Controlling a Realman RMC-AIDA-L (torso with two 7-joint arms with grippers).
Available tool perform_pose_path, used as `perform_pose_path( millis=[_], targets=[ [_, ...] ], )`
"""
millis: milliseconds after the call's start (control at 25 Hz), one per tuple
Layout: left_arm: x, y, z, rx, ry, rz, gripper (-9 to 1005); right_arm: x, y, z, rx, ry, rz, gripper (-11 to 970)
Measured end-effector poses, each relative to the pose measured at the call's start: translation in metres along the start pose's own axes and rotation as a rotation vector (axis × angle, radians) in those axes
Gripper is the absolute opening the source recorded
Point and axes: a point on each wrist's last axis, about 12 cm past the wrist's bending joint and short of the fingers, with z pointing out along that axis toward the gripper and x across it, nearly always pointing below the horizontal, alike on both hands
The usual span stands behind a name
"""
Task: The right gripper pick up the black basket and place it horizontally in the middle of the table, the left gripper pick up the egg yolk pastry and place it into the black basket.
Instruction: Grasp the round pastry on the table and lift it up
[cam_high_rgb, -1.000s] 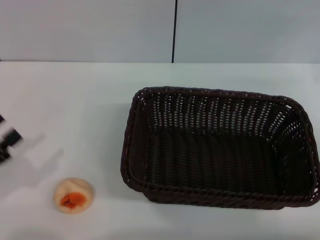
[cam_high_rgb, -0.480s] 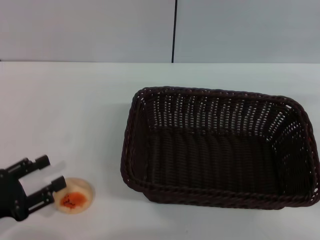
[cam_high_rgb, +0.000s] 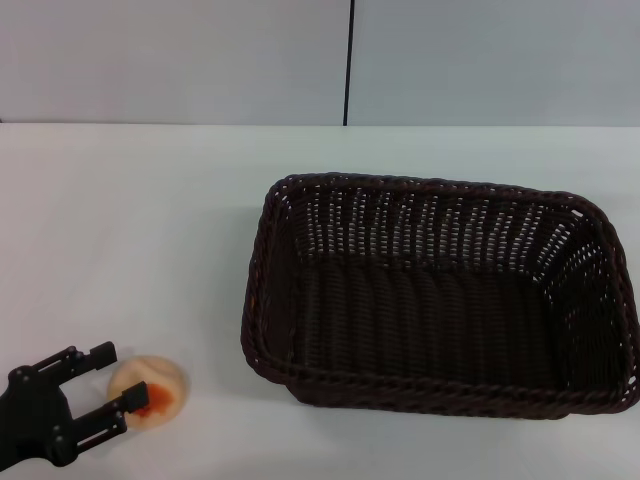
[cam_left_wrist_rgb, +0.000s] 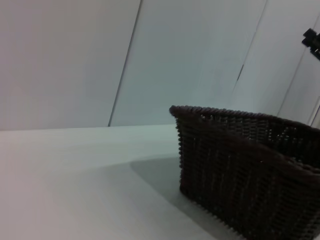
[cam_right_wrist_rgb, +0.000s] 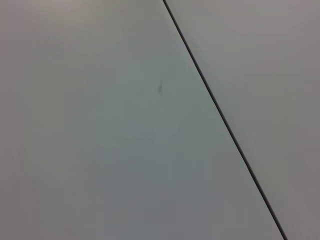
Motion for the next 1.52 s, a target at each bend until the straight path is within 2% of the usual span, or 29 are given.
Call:
perform_pose_path(
  millis=[320,640,880,1160,1360,1480,1520],
  targets=[
    [0.006,0.000,0.008,-0.003,0.027,0.006,707,0.003,0.001,0.002,0.005,0.009,0.012,393],
    [0.006,-0.001,0.011,0.009,0.017,0.044,582,0.004,0.001,0.003,0.004,0.009,0.009,393],
    [0.005,-0.001,0.014,0.021,0.022,0.053,362,0.003,0.000,0.000,0.011,0.010,0.006,393],
    [0.006,-0.002,0.014,0.023,0.023,0.043,258,0.003,0.000,-0.001,0.013,0.010,0.006,393],
    [0.004,-0.005,0.008,0.010,-0.038,0.024,172,0.003,0.000,-0.002,0.013,0.008,0.009,393],
    [-0.009,-0.007,-0.008,-0.036,-0.210,0.017,132,0.003,0.000,-0.002,0.012,0.006,0.010,393],
    [-0.009,-0.007,-0.008,-0.036,-0.210,0.017,123,0.003,0.000,-0.003,0.012,0.006,0.010,393]
  ],
)
